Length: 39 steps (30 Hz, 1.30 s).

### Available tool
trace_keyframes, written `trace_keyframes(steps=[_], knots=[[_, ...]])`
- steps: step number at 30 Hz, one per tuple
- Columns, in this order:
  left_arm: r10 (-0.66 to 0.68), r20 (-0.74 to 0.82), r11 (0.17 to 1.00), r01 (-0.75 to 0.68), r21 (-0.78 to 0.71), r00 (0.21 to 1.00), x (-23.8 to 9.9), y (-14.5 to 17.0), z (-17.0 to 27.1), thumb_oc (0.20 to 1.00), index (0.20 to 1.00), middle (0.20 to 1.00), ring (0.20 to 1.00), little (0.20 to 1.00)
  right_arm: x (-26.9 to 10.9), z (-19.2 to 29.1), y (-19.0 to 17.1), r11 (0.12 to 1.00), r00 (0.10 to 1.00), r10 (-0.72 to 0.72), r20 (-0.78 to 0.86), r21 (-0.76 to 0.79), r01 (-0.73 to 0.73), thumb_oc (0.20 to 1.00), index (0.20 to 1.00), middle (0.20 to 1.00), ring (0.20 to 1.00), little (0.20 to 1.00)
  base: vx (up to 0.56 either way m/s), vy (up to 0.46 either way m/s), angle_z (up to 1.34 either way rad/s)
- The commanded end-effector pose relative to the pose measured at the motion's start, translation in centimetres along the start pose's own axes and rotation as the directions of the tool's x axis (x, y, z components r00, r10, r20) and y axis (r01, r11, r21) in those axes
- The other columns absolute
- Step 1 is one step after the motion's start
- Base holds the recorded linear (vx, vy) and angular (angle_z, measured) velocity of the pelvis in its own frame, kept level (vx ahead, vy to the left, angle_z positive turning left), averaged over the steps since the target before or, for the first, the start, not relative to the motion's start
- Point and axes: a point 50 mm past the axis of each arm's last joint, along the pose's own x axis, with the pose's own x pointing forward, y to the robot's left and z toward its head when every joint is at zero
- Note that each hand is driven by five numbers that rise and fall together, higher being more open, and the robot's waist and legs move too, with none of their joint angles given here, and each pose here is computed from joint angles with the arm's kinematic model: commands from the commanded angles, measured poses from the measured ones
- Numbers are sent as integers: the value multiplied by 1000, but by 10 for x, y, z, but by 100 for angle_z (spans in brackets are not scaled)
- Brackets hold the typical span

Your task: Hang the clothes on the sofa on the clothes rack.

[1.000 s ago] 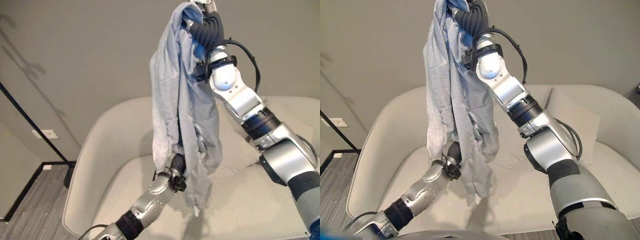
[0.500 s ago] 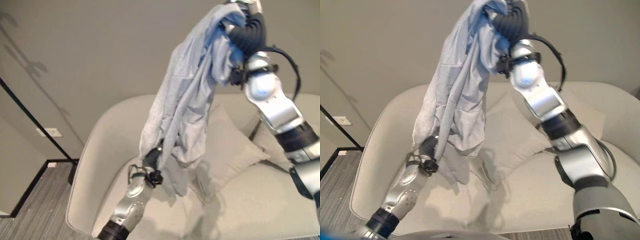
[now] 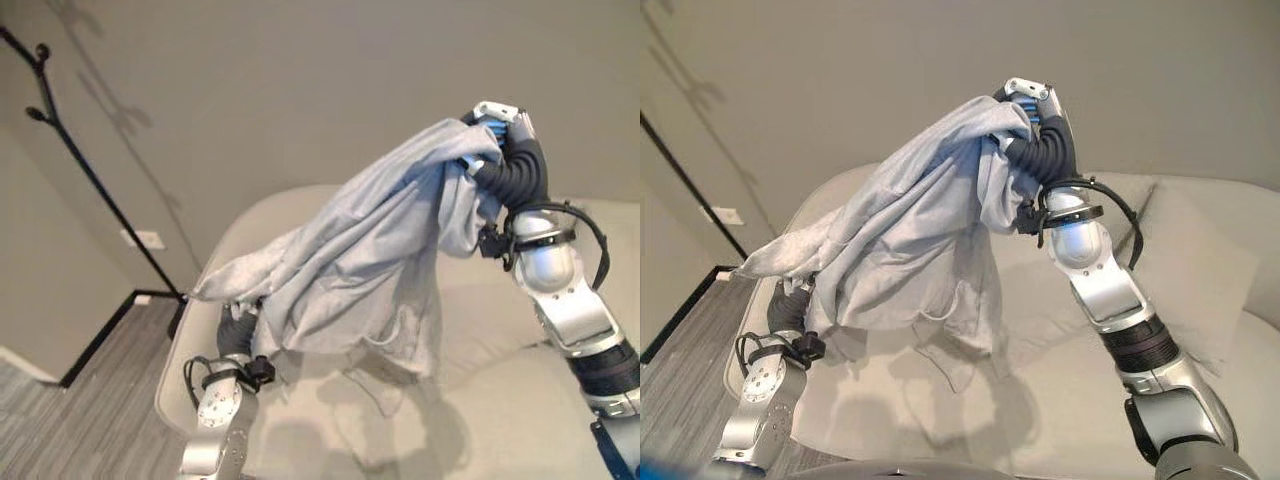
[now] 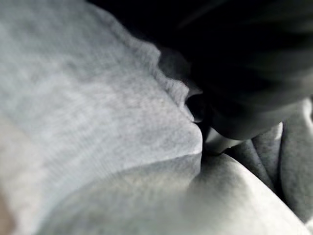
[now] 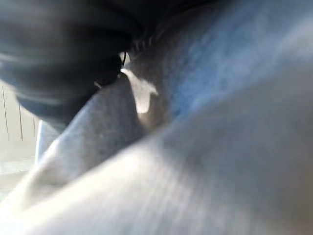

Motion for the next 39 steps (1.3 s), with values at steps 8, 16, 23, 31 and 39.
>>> trace_keyframes(steps=[8,16,23,31,39], knots=[[-182,193,981,163,109,964,13,-32,37,200,200,200,200,200,10,30,-19,986,968,-164,187,10,165,200,200,200,200,200,-318,17,57],[-282,125,958,274,81,951,16,-64,20,200,200,200,200,200,-39,-8,-23,981,979,-194,-61,7,195,200,200,200,200,200,-166,302,32],[-432,114,893,407,194,894,13,-96,13,200,200,200,200,200,-63,-26,-30,967,957,-235,-170,-145,212,200,200,200,200,200,-262,517,33],[-411,145,884,354,303,900,21,-81,21,200,200,200,200,200,-81,-45,-16,961,913,-275,-303,-129,246,200,200,200,200,200,-368,384,16],[-404,47,872,369,322,913,11,-67,6,200,200,200,200,200,-96,-49,-27,959,903,-277,-330,-160,235,200,200,200,200,200,-181,244,32]])
